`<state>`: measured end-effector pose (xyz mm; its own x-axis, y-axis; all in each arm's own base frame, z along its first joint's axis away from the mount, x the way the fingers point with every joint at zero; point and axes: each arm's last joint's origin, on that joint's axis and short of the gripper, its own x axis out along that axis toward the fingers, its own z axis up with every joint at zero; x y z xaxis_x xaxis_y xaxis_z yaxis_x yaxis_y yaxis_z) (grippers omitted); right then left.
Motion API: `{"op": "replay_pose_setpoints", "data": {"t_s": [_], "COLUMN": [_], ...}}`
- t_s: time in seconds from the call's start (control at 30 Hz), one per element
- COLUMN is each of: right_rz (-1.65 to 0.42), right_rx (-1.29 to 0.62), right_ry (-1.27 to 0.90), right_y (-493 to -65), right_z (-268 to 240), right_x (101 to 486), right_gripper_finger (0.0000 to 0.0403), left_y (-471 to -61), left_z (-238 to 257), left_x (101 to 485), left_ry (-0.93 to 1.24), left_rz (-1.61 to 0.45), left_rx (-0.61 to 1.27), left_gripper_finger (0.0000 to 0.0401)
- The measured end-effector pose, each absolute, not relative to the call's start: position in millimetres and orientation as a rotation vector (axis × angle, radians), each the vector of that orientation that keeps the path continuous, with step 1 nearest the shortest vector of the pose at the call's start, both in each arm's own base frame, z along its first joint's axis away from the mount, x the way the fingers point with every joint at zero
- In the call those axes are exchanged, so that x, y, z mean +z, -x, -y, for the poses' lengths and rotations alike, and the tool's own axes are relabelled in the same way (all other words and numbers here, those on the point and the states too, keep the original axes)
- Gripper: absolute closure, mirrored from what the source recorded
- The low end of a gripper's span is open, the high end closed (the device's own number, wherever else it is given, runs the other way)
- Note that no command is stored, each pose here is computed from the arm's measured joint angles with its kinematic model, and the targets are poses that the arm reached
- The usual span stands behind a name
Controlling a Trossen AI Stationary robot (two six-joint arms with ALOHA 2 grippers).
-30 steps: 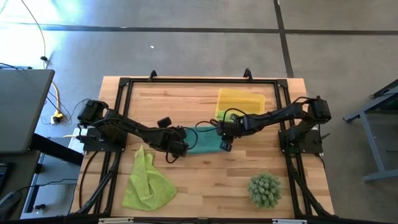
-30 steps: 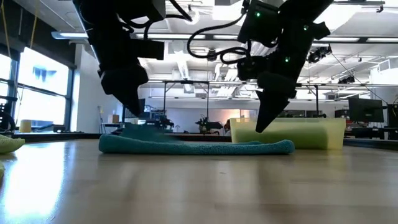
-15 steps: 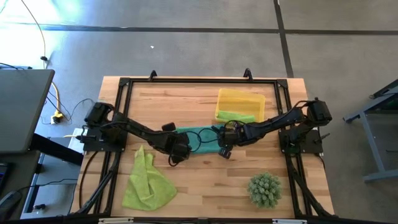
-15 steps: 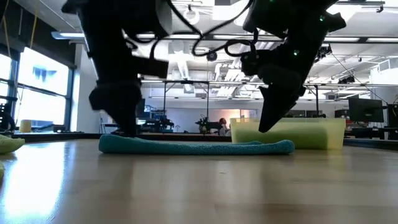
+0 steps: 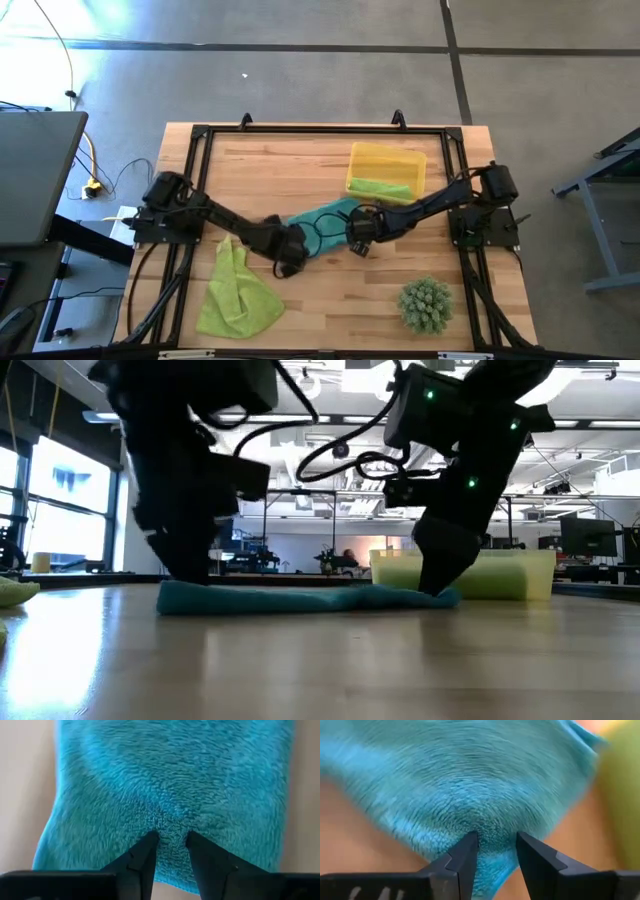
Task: Roll microfiber towels into tight, uniform cylinder then place into a basket
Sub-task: Roll the blue microfiber towel
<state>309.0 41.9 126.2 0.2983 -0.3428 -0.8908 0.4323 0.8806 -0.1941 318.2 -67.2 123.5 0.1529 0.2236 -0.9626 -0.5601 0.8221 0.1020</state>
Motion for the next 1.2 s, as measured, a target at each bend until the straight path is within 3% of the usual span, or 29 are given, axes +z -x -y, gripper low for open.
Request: {"op": "replay_pose_setpoints", "data": {"t_s": [0.17, 0.33, 0.57, 0.73, 0.93, 1.2], "right_rz": [-1.127, -1.107, -1.044, -1.002, -0.982, -0.981], "right_rx": [-0.533, -0.508, -0.47, -0.505, -0.616, -0.711], "right_ry": [0.145, 0.221, -0.061, -0.29, -0.335, -0.313], "right_y": [-312.9, -318.4, -312.8, -311.8, -311.6, -309.4], "right_z": [-31.1, -23.3, -42.6, -65.6, -87.1, -101.0], "right_x": [126.8, 135.8, 167.1, 162.9, 137.6, 111.2], "right_gripper_finger": [0.027, 0.027, 0.027, 0.027, 0.027, 0.027], "left_y": [-332.2, -335.5, -334.1, -328.2, -329.4, -326.7], "left_z": [90.6, 102.0, 96.0, 86.2, 71.2, 66.6], "left_x": [130.5, 137.2, 163.7, 166.8, 158.5, 133.8], "left_ry": [0.427, 0.278, 0.097, -0.043, -0.112, -0.013], "left_rz": [-1.246, -1.177, -1.234, -1.309, -1.38, -1.361], "left_rx": [0.377, 0.329, 0.365, 0.303, 0.27, 0.294], "left_gripper_finger": [0.0304, 0.0306, 0.0307, 0.0307, 0.0307, 0.0309]}}
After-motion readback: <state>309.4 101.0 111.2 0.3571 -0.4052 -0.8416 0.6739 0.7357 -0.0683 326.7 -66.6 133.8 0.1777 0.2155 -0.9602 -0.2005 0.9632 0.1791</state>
